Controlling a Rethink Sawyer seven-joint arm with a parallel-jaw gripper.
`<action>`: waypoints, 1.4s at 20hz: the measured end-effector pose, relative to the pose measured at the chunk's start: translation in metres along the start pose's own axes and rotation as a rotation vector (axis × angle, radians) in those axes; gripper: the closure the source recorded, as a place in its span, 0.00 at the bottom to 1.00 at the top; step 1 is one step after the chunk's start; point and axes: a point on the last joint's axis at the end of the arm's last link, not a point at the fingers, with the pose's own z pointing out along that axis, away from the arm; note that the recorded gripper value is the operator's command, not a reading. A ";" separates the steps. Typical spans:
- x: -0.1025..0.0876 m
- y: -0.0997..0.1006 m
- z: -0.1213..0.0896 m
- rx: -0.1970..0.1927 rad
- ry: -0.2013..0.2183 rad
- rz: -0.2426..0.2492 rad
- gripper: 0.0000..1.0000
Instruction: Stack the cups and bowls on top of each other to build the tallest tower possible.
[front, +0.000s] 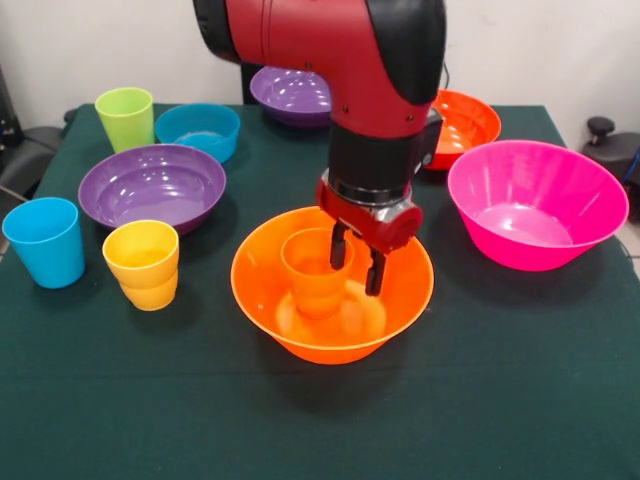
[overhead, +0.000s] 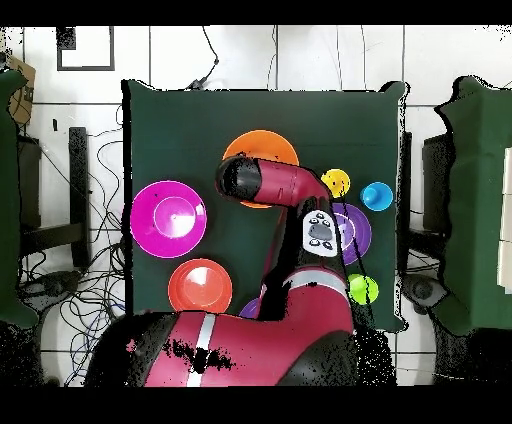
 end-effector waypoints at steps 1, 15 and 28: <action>-0.001 0.000 -0.006 0.002 0.003 0.000 0.00; -0.011 0.005 -0.077 0.032 0.041 0.007 0.00; 0.007 -0.022 -0.138 0.082 0.106 0.025 0.00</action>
